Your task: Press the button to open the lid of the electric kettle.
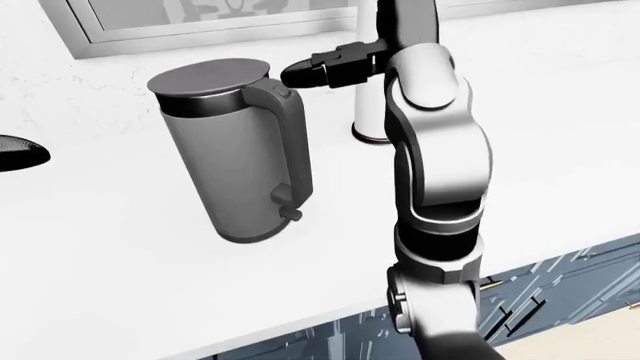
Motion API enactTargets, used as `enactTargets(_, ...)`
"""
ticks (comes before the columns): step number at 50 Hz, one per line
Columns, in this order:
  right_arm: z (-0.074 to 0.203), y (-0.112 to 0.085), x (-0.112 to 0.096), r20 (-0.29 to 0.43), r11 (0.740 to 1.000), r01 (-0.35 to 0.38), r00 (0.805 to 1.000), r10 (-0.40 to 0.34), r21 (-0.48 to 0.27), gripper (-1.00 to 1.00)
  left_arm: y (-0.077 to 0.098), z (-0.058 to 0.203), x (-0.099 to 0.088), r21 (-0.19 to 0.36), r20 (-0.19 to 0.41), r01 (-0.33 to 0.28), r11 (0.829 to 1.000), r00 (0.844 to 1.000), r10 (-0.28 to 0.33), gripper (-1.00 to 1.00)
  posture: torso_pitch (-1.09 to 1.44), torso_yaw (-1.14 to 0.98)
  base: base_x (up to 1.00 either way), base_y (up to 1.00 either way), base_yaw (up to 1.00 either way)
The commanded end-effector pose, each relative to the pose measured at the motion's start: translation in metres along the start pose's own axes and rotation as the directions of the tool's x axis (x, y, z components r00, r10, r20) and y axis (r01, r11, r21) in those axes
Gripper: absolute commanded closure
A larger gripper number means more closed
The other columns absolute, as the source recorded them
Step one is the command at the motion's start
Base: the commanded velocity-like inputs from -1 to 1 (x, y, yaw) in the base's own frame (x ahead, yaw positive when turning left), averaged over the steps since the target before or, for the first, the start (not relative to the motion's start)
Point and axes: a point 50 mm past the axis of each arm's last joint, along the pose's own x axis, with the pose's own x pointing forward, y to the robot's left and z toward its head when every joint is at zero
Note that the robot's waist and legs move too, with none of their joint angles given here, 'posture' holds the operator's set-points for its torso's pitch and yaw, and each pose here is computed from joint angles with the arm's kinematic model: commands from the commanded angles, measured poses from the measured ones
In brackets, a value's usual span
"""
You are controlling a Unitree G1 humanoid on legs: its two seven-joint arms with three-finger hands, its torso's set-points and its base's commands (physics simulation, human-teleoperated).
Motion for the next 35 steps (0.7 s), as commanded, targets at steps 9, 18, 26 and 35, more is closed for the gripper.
enactTargets(9, 0.011, 0.002, 0.000, 0.071, 1.000, 0.009, 0.997, -0.008, -0.007, -1.00, 0.003, 0.010, 0.000, -0.003, 0.056, -0.020, 1.000, 0.998, 0.021, -1.00, -0.26, 0.00, 0.00, 0.00, 0.00)
enactTargets(18, 0.006, 0.004, 0.001, 0.066, 1.000, 0.016, 0.998, -0.015, -0.017, -1.00, 0.003, 0.011, 0.000, -0.002, 0.057, -0.020, 1.000, 0.998, 0.020, -1.00, -0.26, 0.00, 0.00, 0.00, 0.00)
enactTargets(26, 0.000, 0.005, 0.003, 0.070, 0.999, 0.033, 0.997, -0.030, -0.044, -1.00, 0.003, 0.011, -0.001, -0.003, 0.058, -0.020, 1.000, 0.998, 0.020, -1.00, -0.26, 0.00, 0.00, 0.00, 0.00)
enactTargets(35, -0.004, 0.009, 0.001, 0.075, 0.996, 0.037, 0.997, -0.031, -0.077, -1.00, 0.003, 0.011, -0.001, -0.002, 0.058, -0.021, 1.000, 0.998, 0.021, -1.00, -0.26, 0.00, 0.00, 0.00, 0.00)
